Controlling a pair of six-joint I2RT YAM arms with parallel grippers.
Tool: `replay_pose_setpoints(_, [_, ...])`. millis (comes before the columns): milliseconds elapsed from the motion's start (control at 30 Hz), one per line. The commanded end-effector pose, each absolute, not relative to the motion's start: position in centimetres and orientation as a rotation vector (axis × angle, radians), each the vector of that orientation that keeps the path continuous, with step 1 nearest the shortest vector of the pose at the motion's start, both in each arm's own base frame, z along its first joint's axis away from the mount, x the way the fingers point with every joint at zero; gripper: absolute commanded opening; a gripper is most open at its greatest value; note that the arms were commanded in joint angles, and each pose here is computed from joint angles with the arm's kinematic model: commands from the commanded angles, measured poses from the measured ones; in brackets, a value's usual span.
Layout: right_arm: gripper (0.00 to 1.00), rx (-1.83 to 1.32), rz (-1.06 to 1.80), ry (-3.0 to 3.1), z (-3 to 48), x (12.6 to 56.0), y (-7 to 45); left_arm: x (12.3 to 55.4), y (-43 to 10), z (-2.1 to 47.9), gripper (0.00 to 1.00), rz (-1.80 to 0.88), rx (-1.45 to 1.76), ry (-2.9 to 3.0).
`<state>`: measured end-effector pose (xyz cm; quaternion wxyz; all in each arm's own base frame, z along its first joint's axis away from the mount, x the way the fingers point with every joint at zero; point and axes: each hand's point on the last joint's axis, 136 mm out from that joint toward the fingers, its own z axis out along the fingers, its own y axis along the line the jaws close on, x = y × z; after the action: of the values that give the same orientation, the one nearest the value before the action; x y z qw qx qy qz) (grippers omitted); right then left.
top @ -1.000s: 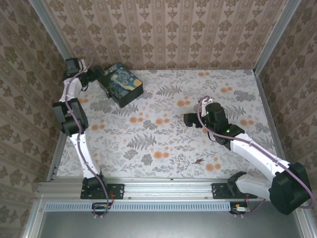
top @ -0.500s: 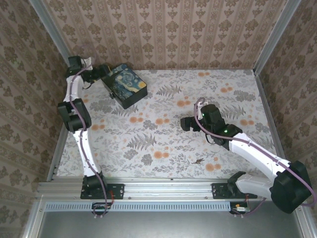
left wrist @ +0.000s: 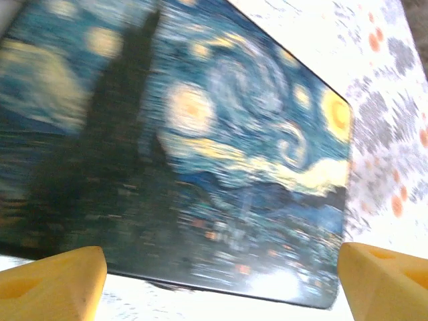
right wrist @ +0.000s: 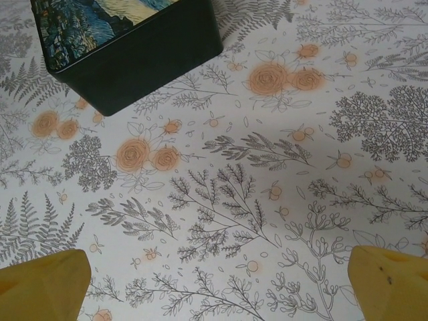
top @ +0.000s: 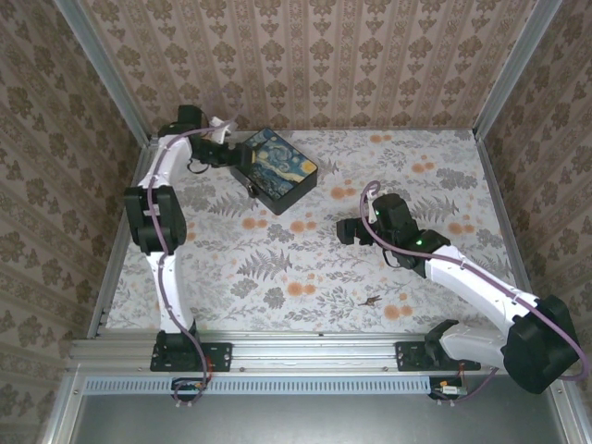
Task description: Unlock a padlock with a key
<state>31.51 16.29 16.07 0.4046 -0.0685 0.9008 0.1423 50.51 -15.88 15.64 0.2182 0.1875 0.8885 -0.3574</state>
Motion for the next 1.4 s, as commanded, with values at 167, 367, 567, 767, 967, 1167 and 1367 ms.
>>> replay_pose_setpoints(167, [1.0, -0.123, 0.381, 2.295, 16.5, 31.3, 16.4, 53.1, -10.5, 20.5, 0.92, -0.913, 0.31, 2.305])
replay_pose_setpoints(367, [1.0, -0.103, 0.409, 2.308, 16.1, 31.1, 16.6, 58.2, -8.4, 19.1, 0.95, -0.982, 0.136, 2.257])
replay_pose_setpoints(567, [1.0, -0.085, 0.422, 2.32, 15.7, 31.1, 16.7, 61.8, -9.1, 16.8, 0.95, -1.131, 0.051, 2.252])
replay_pose_setpoints(767, [1.0, -0.085, 0.412, 2.326, 15.9, 31.1, 16.6, 61.0, -13.1, 15.2, 0.94, -1.187, 0.117, 2.306])
replay_pose_setpoints(967, [1.0, -0.092, 0.405, 2.323, 16.3, 31.0, 16.5, 57.4, -16.2, 14.4, 0.93, -1.187, 0.21, 2.358])
replay_pose_setpoints(1167, [1.0, 0.045, 0.348, 2.403, 14.7, 31.8, 15.6, 52.2, -18.7, 14.9, 0.92, -1.203, 0.291, 2.378])
replay_pose_setpoints(1367, [0.98, 0.198, 0.534, 2.379, 14.5, 35.4, 16.7, 45.5, -23.8, 13.4, 0.92, -1.228, 0.386, 2.449])
